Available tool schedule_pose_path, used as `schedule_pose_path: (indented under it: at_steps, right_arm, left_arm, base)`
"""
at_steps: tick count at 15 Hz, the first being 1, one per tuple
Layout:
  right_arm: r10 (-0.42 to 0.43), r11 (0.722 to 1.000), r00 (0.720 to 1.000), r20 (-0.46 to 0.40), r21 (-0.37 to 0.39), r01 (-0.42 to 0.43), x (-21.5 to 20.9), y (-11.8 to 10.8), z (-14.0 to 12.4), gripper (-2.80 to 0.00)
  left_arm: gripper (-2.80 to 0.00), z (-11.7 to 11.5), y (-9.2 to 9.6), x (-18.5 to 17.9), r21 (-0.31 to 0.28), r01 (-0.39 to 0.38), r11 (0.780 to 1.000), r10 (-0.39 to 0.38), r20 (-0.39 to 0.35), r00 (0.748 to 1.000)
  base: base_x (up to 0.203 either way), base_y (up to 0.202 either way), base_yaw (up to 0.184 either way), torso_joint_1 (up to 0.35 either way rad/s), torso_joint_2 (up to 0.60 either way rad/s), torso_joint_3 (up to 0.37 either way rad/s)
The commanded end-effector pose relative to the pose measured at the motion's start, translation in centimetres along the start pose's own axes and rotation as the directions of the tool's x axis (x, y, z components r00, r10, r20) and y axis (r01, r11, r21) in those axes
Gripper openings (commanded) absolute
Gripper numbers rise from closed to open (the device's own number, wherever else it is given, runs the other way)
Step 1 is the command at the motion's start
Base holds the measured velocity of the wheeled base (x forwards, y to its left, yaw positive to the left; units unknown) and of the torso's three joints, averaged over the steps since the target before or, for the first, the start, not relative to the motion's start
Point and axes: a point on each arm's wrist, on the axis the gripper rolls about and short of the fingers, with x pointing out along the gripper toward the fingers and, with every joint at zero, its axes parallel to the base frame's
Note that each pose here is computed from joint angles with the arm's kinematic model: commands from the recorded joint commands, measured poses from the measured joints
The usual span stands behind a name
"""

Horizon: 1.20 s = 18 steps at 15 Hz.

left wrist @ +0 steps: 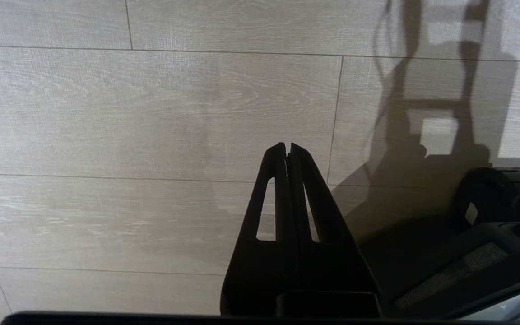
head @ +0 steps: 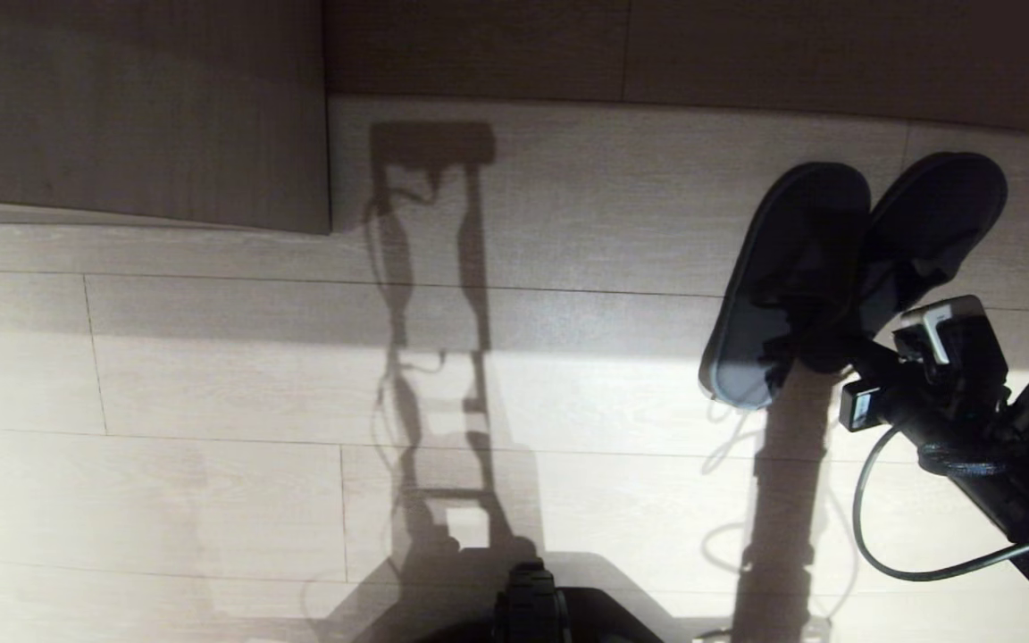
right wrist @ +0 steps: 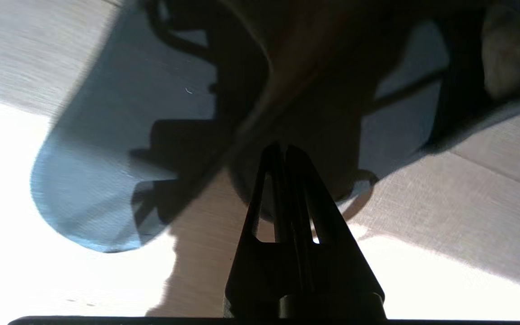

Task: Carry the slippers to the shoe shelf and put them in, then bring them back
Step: Place the slippers on the floor

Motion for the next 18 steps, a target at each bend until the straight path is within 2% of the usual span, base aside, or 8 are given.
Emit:
schedule_pose_path:
  at_steps: [1, 4, 6, 8, 11, 16, 18]
  right_arm:
    - [-0.006, 1.0, 1.0, -0.018, -0.001, 0.006, 0.8, -0.1, -0.8, -2.8]
    - [-0.017, 1.0, 0.999, -0.029, 0.01, 0.018, 2.7, -0.2, -1.8, -2.8]
    - [-0.033, 0.999, 0.999, 0.022, 0.013, 0.033, 4.7, -0.6, -1.3, -2.8]
    - [-0.047, 0.999, 0.999, 0.016, 0.009, 0.047, 5.7, -1.0, -2.0, -2.8]
    - [-0.039, 0.999, 0.999, -0.033, 0.007, 0.039, 4.5, -0.9, -2.9, -2.8]
    - [-0.039, 0.999, 0.999, -0.03, 0.007, 0.039, 2.2, -1.1, -1.7, -2.8]
    - [-0.018, 1.0, 0.997, -0.069, 0.01, 0.019, 1.8, -0.6, -2.6, -2.8]
  left_arm:
    - [-2.8, 0.0, 0.0, 0.0, 0.0, 0.0, 1.0, 0.0, 0.0, 1.0]
    - [-2.8, 0.0, 0.0, 0.0, 0.0, 0.001, 1.0, -0.001, 0.0, 1.0]
    - [-2.8, 0.0, 0.0, 0.0, 0.0, 0.001, 1.0, -0.001, 0.0, 1.0]
    - [-2.8, 0.0, 0.0, 0.0, 0.0, 0.0, 1.0, 0.0, 0.0, 1.0]
    - [-2.8, 0.0, 0.0, 0.0, 0.0, 0.001, 1.0, -0.001, 0.0, 1.0]
    - [-2.8, 0.0, 0.0, 0.0, 0.0, 0.0, 1.0, 0.0, 0.001, 1.0]
    - [-2.8, 0.0, 0.0, 0.0, 0.0, 0.0, 1.0, 0.0, 0.0, 1.0]
  base:
    - [0.0, 0.0, 0.0, 0.0, 0.0, 0.0]
    - [0.0, 0.0, 0.0, 0.0, 0.0, 0.0]
    - [0.0, 0.0, 0.0, 0.0, 0.0, 0.0]
    - [0.0, 0.0, 0.0, 0.0, 0.0, 0.0]
    - [0.0, 0.0, 0.0, 0.0, 0.0, 0.0]
    - [0.0, 0.0, 0.0, 0.0, 0.0, 0.0]
    - [0.0, 0.0, 0.0, 0.0, 0.0, 0.0]
